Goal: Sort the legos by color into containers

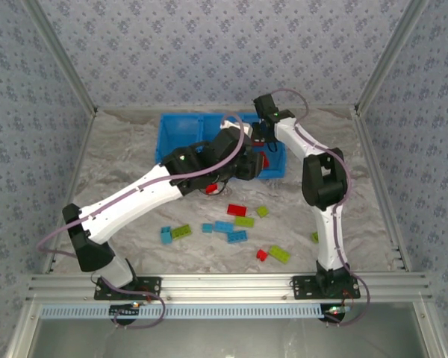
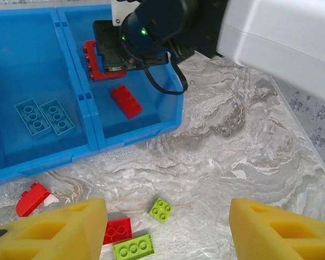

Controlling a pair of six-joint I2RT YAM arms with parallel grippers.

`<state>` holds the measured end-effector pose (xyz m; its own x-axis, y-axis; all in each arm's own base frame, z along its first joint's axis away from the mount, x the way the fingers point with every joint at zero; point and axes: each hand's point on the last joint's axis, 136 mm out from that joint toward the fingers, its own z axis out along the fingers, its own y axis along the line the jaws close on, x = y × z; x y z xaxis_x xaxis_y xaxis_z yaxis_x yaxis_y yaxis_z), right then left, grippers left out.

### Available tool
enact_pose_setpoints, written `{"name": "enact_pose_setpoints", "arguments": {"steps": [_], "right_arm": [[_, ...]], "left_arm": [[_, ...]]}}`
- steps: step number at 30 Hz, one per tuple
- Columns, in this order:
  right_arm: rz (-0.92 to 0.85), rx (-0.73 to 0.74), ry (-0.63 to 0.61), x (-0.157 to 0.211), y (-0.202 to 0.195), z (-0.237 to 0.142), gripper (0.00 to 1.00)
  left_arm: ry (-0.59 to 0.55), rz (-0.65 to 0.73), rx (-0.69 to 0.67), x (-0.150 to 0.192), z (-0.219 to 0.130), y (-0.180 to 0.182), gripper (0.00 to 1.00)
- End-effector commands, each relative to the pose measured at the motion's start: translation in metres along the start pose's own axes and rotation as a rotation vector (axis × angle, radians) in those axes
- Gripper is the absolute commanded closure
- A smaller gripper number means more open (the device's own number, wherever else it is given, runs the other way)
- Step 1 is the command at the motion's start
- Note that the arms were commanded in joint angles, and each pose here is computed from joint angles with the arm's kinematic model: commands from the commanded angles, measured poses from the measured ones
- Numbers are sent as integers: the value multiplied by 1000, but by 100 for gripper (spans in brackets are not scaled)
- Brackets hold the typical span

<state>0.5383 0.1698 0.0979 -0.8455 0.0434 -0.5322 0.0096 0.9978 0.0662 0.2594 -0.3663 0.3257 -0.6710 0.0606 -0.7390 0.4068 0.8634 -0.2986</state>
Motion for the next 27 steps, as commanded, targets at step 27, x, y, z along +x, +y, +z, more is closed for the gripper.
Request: {"name": "enact_pose_setpoints", "arguments": {"steps": [27], "right_arm": [[7,-54,-57,-42,0,-35,62]], "left_arm": [[-55,46,-157,9,-19,8,39]]}}
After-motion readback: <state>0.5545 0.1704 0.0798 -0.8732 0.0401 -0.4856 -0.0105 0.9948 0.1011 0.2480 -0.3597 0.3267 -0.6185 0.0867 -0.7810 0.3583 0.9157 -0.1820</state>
